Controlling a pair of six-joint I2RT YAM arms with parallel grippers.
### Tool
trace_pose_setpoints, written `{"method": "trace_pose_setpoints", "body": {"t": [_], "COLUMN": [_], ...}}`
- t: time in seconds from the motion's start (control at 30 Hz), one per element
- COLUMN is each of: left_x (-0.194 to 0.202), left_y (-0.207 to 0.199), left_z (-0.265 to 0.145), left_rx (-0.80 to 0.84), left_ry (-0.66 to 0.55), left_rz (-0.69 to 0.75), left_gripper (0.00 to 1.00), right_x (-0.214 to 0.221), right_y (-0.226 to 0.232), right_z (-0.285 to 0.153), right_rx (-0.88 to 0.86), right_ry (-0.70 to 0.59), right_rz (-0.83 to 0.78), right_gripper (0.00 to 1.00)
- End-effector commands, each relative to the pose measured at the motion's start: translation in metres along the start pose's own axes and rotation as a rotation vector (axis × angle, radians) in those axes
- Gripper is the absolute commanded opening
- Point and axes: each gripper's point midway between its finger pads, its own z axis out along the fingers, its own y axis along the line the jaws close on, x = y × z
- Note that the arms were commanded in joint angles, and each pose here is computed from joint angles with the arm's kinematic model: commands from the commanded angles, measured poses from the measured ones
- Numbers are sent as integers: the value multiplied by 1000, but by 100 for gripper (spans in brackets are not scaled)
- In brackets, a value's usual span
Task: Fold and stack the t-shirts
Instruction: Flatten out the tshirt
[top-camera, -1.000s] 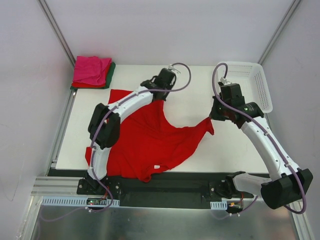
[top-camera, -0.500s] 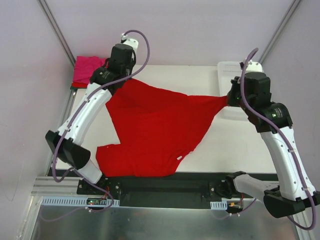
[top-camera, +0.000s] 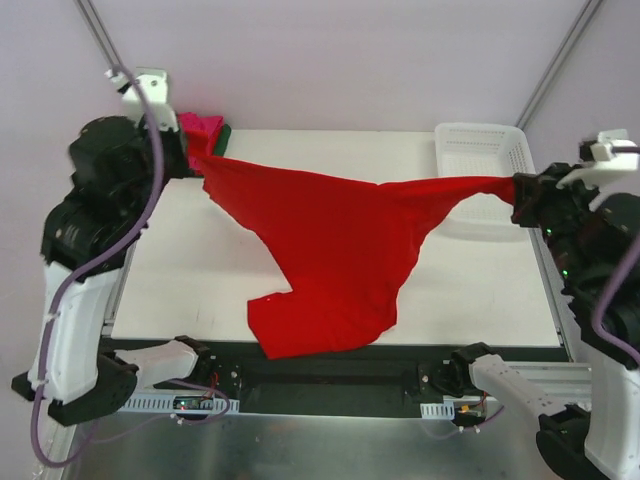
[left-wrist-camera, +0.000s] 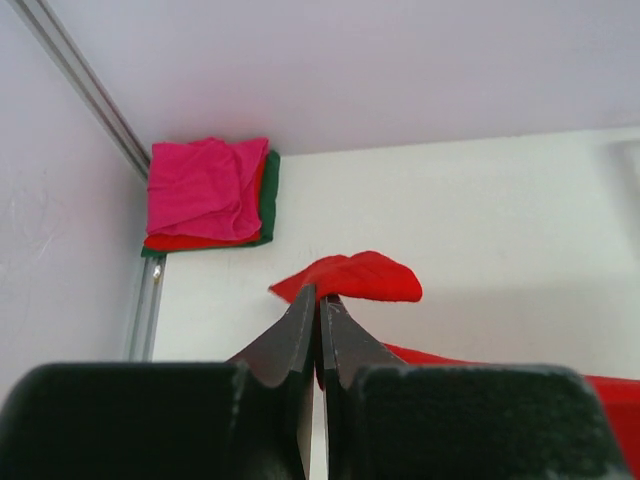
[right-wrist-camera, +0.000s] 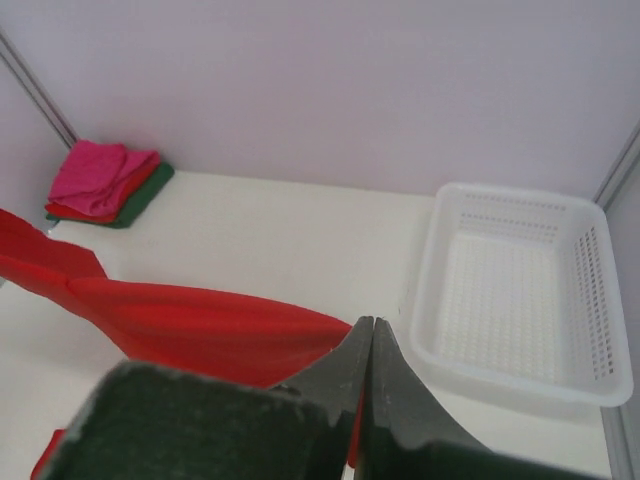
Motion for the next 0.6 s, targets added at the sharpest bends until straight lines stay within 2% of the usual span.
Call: {"method": "trace_pose_setpoints", "body": {"t": [0.0, 0.3, 0.57], "left_x": [-29, -49, -57], "left_y": [10, -13, -28], "left_z": [-62, -153, -207], "left_rx": [86, 416, 612], "left_ry": [-141, -329, -408], "left_rz": [-86, -99, -104], "left_gripper": [0, 0, 0], "right_x": [-46, -76, -101], "right_y": [-1, 24, 39], "right_z": [-39, -109, -162], "right_rx": [-64, -320, -481], "right_ry": [-184, -363, -473], "right_rz": [-8, 14, 29], "right_gripper": [1, 1, 1]}}
